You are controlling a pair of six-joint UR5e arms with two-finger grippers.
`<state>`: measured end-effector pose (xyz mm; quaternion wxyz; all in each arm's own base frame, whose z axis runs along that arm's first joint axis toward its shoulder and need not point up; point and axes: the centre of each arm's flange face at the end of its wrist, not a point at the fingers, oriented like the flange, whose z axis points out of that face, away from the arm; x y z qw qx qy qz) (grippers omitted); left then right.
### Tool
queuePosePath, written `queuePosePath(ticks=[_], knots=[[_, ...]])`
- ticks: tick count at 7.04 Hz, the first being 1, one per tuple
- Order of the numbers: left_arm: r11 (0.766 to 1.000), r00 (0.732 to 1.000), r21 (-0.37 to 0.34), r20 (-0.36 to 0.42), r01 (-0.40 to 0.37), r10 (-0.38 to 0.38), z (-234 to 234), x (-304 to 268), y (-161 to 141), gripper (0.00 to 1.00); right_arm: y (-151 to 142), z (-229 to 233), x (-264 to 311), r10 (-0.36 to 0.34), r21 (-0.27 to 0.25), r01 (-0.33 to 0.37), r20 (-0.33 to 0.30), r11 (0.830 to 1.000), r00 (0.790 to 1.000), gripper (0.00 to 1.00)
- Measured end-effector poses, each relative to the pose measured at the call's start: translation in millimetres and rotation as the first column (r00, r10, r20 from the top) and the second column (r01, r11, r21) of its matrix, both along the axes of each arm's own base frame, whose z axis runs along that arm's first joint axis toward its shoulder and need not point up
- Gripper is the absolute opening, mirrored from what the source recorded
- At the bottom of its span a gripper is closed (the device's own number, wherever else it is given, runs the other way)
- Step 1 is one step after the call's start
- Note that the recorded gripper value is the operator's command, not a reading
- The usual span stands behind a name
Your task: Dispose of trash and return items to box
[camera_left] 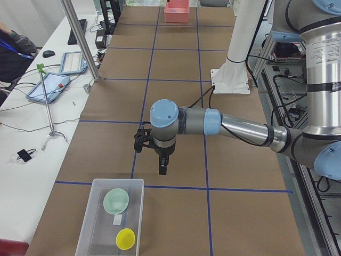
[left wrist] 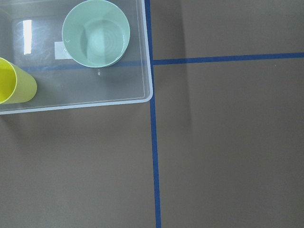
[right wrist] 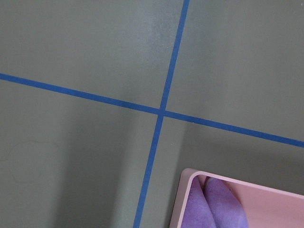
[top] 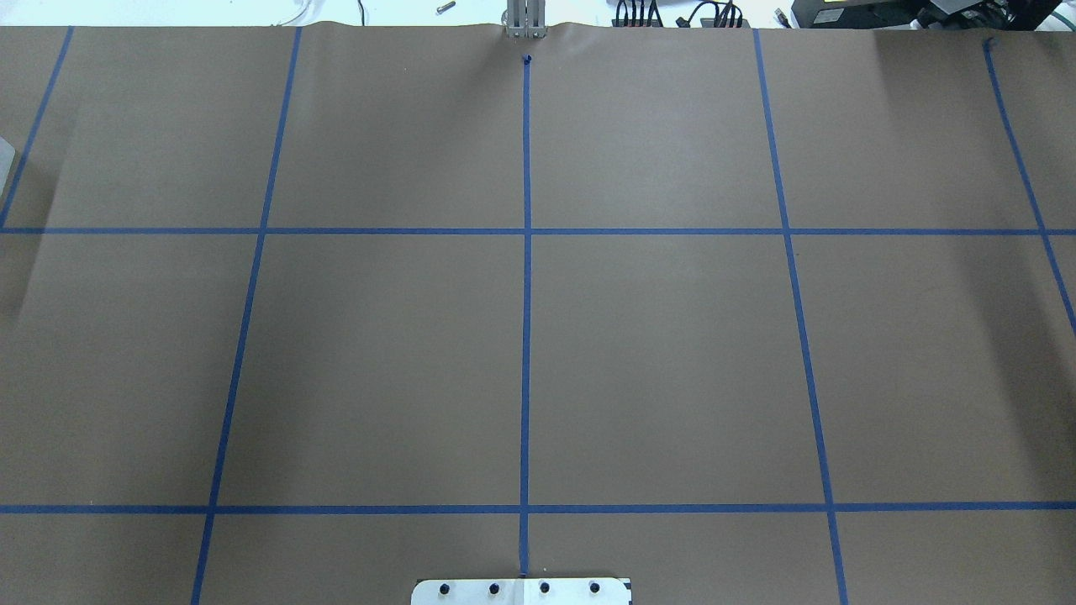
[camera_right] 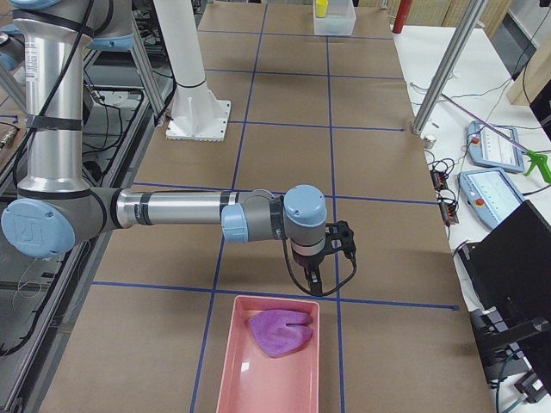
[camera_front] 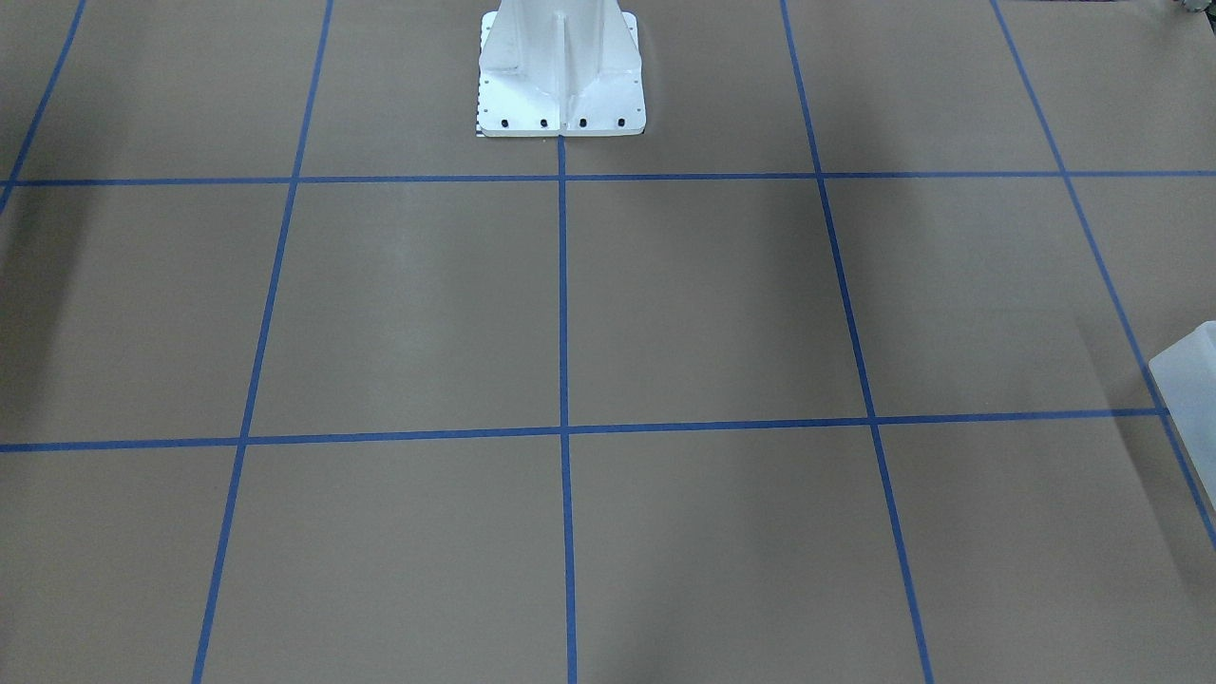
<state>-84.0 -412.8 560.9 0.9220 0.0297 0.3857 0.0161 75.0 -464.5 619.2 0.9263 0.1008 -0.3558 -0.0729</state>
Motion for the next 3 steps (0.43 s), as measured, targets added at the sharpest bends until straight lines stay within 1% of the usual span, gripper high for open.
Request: queuePosePath(ticks=[3], knots=[[1.000,1.000,0.000,0.005,0.000,0.000,0.8,-0.6,0.9,1.00,0.8,0.7,-0.1,-0.001,0.000,0.001,0.001,1.000,1.000,1.00]])
